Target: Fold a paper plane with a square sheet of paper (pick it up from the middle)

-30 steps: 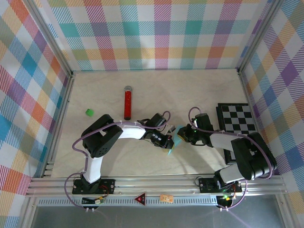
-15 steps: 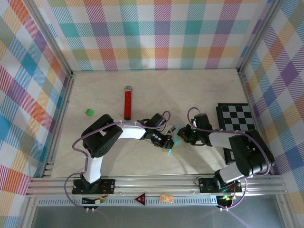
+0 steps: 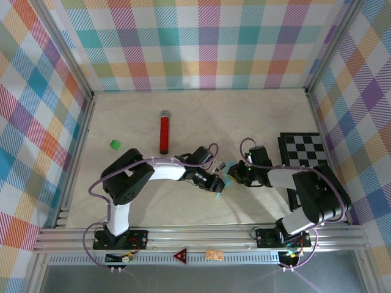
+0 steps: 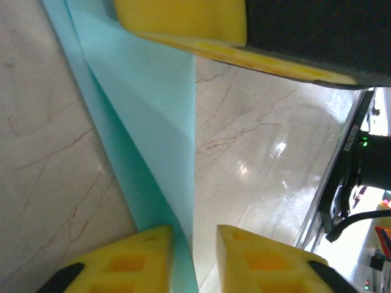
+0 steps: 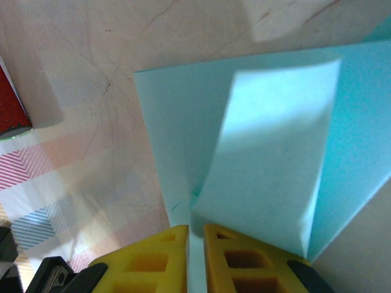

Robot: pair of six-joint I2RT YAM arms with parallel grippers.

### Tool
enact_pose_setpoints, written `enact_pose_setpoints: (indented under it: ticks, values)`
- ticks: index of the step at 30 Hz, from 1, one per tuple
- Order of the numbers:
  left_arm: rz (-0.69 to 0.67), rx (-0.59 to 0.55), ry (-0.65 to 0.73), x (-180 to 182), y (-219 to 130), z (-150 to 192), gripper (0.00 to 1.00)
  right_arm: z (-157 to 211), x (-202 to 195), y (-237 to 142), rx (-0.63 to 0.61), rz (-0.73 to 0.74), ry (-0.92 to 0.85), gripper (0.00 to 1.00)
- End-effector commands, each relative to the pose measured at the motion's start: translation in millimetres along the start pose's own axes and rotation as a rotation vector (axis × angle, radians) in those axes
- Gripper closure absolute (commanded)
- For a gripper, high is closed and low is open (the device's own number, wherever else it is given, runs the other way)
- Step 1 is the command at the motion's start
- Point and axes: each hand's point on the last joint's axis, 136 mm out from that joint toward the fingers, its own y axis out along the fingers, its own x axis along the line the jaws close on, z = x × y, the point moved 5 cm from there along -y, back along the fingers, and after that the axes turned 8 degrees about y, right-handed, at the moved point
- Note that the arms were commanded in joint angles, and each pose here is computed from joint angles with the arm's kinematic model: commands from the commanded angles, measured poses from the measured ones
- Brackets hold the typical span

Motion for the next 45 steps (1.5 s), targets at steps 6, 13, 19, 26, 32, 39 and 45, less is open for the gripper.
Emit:
enact_pose_setpoints:
  ticks: [6,13,19,26,32,39,45]
  values:
    - [-0.02,-0.09,-0.075,4.1,-28.2,1.7,0.56,3.1,-28.5,4.8,0.009,0.119,0.04,0.84]
    - [0.089,-0.099,-0.091,-5.7,-30.3,-8.7,0.57,3.1,-27.6,3.3,0.007,0.12,0.037,0.84]
    - [0.114,-0.082,-0.095,-6.9,-27.3,-8.7,0.67,3.8,-29.4,3.5,0.007,0.123,0.042,0.84]
    - [0.157,-0.055,-0.091,-9.0,-22.1,-7.6,0.68,3.8,-28.5,3.3,0.009,0.123,0.041,0.83]
    - [0.173,-0.022,-0.09,-8.6,-14.2,-5.7,0.69,3.5,-28.4,3.6,0.01,0.125,0.042,0.83]
    - [0.173,-0.004,-0.095,-6.5,-8.2,-2.2,0.79,3.6,-29.8,3.9,0.01,0.129,0.045,0.83]
    - [0.189,0.02,-0.104,-4.5,-4.7,3.8,0.84,3.9,-32.0,5.6,0.014,0.136,0.047,0.83]
